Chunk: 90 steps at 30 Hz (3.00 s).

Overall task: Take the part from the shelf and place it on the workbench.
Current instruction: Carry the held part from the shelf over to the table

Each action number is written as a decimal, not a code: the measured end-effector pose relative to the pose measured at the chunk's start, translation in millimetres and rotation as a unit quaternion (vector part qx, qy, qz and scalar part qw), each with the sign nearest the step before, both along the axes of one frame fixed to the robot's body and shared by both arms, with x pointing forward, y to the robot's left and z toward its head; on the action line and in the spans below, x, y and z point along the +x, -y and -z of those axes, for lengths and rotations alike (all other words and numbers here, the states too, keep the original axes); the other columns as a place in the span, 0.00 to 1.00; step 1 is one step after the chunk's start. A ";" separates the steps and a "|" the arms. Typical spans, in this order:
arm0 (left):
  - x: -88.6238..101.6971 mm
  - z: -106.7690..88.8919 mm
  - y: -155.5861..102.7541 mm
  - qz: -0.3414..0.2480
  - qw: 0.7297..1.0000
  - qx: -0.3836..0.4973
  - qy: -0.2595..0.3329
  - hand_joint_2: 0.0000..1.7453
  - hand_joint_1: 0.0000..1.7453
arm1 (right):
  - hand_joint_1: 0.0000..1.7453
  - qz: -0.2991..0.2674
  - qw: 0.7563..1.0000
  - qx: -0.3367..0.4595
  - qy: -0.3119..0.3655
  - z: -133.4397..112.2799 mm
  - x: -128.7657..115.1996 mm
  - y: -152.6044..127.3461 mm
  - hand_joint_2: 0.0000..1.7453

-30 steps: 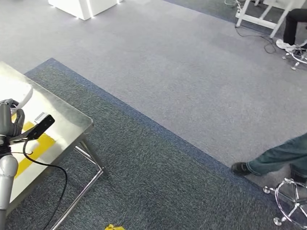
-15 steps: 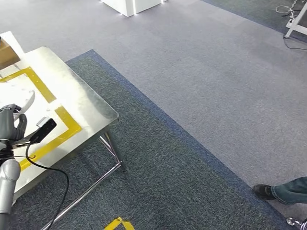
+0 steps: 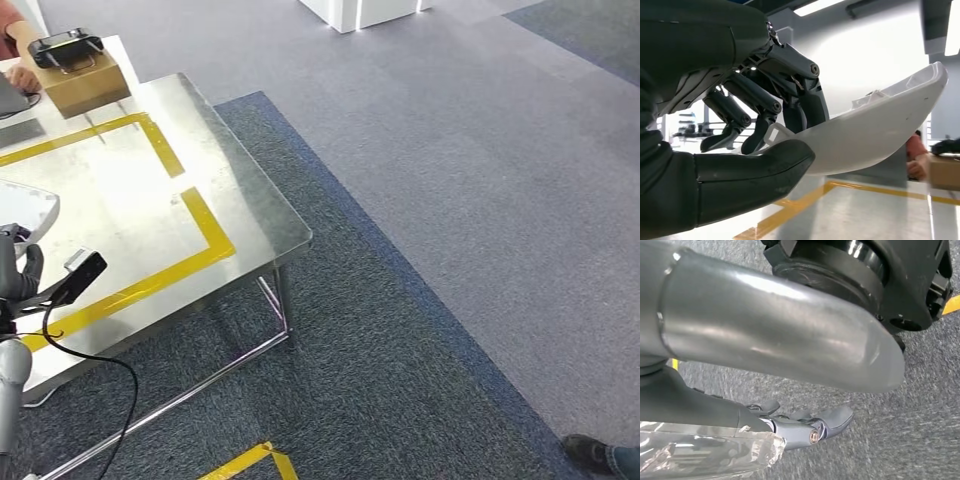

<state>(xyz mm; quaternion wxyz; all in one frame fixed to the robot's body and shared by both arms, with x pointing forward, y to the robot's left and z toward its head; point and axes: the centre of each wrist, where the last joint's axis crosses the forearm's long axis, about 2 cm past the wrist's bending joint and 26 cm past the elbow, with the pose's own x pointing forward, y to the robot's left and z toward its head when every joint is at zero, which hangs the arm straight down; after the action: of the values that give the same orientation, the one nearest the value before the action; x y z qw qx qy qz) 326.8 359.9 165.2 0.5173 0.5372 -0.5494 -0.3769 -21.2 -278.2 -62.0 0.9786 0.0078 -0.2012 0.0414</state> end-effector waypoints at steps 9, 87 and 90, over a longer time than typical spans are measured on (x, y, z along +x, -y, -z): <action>0.7 -0.5 2.2 0.001 1.000 -0.003 0.003 1.00 1.00 | 0.00 -0.009 1.000 0.003 -0.003 -1.5 -2.4 -4.2 0.00; 27.9 10.5 87.8 0.188 0.980 0.051 -0.045 1.00 1.00 | 0.00 0.000 1.000 0.016 -0.016 -5.6 -4.9 -6.7 0.00; 30.4 14.0 91.6 0.183 0.980 0.049 -0.055 1.00 1.00 | 0.00 0.008 1.000 0.021 -0.017 -5.7 -6.5 -6.9 0.00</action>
<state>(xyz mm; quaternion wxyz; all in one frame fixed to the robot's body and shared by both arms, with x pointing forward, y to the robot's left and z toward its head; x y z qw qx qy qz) 357.1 268.3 151.2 0.4422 0.4304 -0.5898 -0.5210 -27.7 -271.4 -56.3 0.9820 0.0270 -0.1849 0.0288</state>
